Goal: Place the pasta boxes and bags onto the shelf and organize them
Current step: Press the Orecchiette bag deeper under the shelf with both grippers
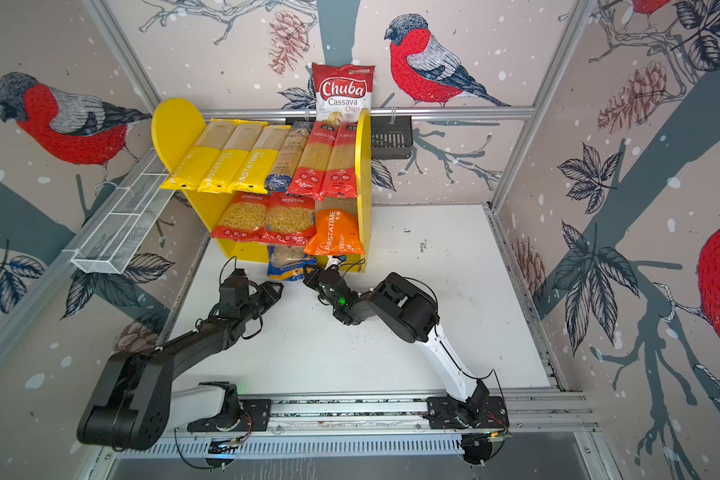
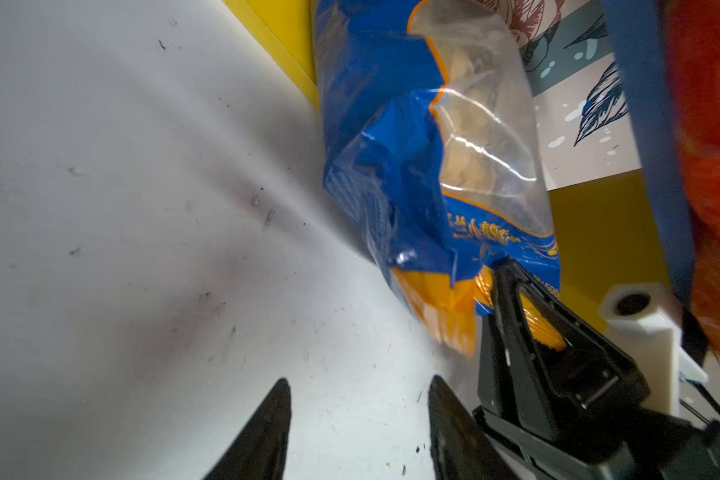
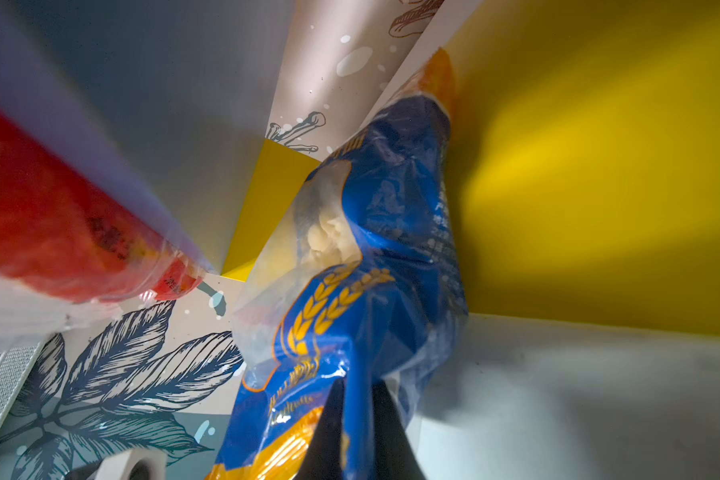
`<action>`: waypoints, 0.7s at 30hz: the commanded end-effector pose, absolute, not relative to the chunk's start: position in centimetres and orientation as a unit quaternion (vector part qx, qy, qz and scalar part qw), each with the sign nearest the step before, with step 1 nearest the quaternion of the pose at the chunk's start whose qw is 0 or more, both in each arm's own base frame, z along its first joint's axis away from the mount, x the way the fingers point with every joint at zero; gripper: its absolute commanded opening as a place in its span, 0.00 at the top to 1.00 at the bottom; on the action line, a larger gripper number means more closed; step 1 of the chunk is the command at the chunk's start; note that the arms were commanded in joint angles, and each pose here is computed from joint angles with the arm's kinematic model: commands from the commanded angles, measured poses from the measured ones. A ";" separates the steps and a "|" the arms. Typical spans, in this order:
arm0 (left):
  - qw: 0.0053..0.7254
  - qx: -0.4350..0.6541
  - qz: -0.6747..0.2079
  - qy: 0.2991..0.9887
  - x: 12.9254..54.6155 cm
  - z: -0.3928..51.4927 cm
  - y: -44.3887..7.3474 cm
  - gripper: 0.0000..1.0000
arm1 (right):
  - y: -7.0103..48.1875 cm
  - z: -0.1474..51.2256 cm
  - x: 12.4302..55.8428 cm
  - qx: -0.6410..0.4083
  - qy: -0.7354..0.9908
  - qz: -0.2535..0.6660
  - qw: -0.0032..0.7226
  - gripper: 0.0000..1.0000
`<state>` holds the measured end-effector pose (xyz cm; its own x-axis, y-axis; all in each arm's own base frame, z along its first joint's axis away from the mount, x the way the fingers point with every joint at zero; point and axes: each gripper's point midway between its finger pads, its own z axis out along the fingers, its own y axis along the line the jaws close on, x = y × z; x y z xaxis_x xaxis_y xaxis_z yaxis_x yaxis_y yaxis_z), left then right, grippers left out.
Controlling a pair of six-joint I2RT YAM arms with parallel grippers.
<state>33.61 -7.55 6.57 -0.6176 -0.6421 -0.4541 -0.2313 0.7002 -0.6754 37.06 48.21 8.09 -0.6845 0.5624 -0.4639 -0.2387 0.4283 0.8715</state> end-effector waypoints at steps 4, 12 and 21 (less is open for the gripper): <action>0.380 -0.230 -0.315 0.839 37.1 7.5 -8.6 0.60 | 47.8 10.5 35.6 0.090 0.730 0.546 0.402 0.85; 0.384 -0.208 -0.321 0.840 40.8 7.8 -9.5 0.67 | 46.1 10.2 35.4 0.106 0.730 0.542 0.403 0.89; 0.423 -0.230 -0.270 0.834 41.8 10.2 -6.0 0.67 | 45.3 9.3 33.3 0.100 0.747 0.537 0.378 0.89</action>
